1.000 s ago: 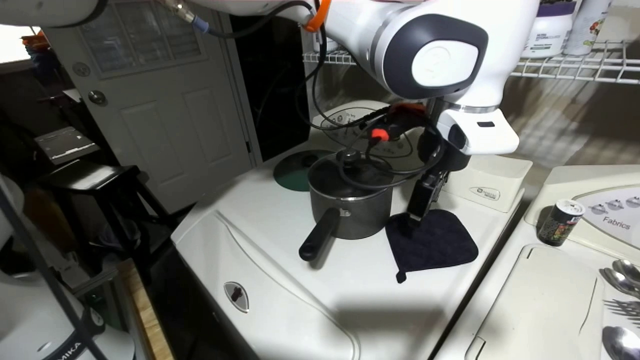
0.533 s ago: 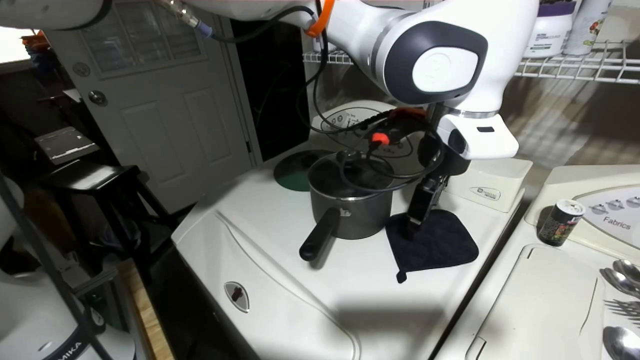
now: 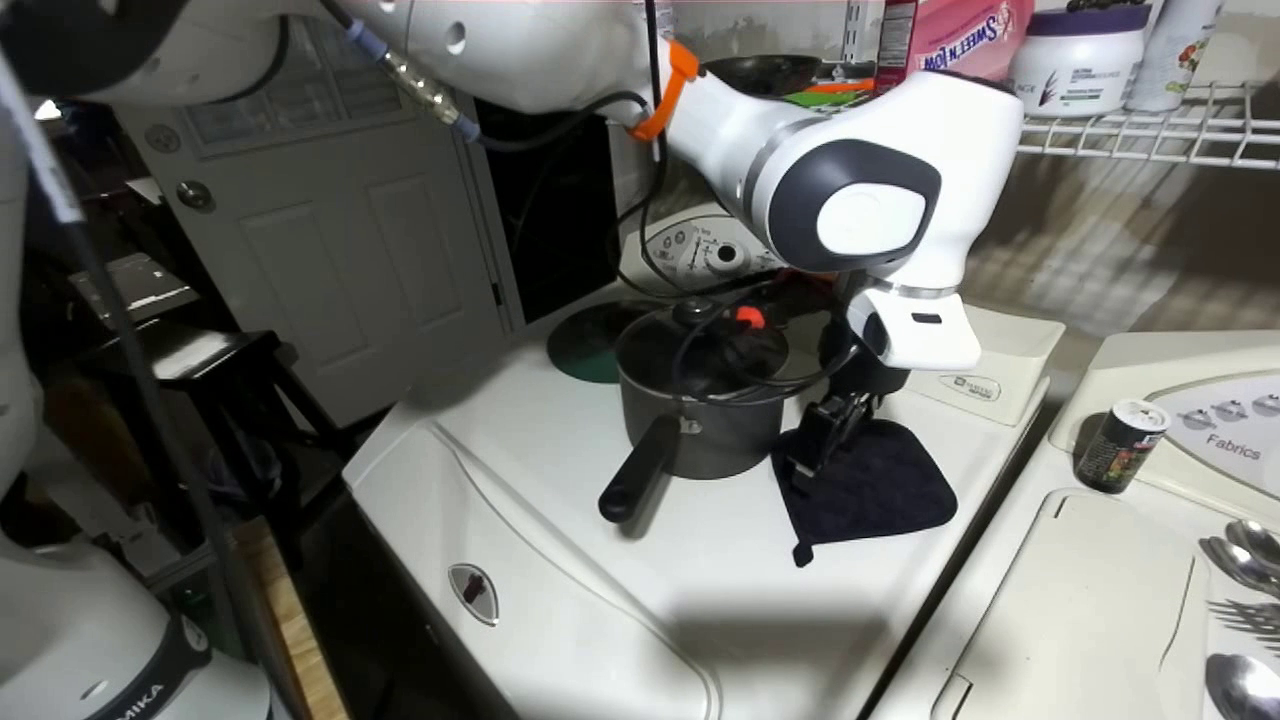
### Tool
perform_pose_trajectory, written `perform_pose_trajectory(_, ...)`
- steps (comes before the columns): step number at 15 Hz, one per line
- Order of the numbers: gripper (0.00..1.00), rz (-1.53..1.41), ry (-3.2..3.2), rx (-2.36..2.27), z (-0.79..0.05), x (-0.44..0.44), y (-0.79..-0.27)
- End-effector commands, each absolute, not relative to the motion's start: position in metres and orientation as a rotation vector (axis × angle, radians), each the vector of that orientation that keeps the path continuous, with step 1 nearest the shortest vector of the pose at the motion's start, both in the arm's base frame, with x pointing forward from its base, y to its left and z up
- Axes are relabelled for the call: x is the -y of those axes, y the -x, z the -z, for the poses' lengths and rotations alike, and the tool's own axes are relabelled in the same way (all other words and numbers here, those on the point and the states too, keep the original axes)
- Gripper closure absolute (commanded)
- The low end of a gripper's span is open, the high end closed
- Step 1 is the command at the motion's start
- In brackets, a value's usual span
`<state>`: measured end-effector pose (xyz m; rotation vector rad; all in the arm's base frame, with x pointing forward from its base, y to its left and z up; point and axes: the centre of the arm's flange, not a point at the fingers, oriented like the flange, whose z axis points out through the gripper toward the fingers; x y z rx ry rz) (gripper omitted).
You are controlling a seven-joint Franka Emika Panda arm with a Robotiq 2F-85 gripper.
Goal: Use the black pot holder to remove the glass lid from the pot.
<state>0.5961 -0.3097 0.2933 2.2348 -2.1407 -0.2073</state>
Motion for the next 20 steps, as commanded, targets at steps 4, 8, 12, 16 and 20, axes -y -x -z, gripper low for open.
perform_pose_trajectory(4, 0.00, 0.141, -2.178, 2.149, -0.287, 0.312, -0.622)
perform_pose_trajectory(8, 0.00, 0.116, -2.168, 2.141, -0.291, 0.325, -0.629)
perform_pose_trajectory(12, 0.00, 0.135, -2.168, 2.130, -0.289, 0.334, -0.635)
perform_pose_trajectory(16, 0.00, 0.206, -2.171, 2.106, -0.282, 0.338, -0.640)
perform_pose_trajectory(20, 0.00, 0.252, -2.164, 2.086, -0.273, 0.339, -0.645)
